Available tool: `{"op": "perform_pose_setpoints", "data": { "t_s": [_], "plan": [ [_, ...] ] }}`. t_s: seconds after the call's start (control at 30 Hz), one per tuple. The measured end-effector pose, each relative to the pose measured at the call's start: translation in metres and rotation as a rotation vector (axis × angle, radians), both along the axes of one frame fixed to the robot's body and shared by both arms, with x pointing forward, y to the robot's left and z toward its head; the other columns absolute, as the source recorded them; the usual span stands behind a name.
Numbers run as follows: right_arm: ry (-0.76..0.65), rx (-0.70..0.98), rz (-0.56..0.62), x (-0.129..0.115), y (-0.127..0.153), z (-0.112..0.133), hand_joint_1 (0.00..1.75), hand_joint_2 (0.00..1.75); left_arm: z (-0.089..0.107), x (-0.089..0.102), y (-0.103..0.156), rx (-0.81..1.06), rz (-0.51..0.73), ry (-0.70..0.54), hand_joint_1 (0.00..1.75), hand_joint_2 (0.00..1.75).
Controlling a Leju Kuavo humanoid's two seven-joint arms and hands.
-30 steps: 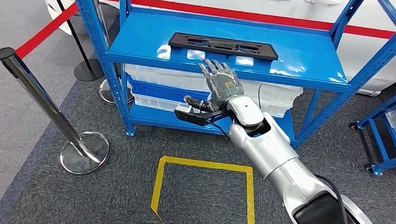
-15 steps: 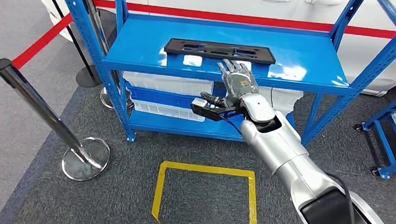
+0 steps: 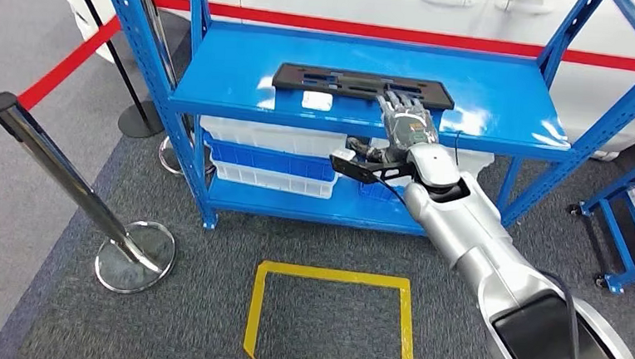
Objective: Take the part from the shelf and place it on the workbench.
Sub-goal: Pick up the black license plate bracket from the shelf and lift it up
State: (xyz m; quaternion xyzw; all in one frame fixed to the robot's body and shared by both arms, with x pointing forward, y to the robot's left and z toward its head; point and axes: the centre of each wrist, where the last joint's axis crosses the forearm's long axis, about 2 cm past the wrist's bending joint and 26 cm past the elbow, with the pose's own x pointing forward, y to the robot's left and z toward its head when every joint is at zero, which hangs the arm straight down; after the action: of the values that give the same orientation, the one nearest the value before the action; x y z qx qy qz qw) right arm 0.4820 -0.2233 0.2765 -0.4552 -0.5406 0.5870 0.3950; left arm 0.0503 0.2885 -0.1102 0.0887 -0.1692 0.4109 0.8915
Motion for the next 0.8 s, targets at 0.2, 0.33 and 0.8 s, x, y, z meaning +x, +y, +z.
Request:
{"op": "perform_pose_setpoints", "data": {
  "t_s": [0.2,0.33,0.8],
  "plan": [
    [0.025,-0.018,-0.019,0.000,-0.010,-0.009,0.00,0.00,0.000,0.000,0.000,0.004,-0.004,0.004,0.00,0.00],
    [0.030,-0.024,-0.020,0.001,-0.013,-0.009,0.00,0.00,0.000,0.000,-0.002,-0.001,-0.006,0.007,0.00,0.00],
    [0.057,-0.036,-0.007,0.000,-0.011,-0.017,0.00,0.00,0.000,0.000,-0.001,-0.011,-0.005,0.010,0.00,0.00]
  ]
}}
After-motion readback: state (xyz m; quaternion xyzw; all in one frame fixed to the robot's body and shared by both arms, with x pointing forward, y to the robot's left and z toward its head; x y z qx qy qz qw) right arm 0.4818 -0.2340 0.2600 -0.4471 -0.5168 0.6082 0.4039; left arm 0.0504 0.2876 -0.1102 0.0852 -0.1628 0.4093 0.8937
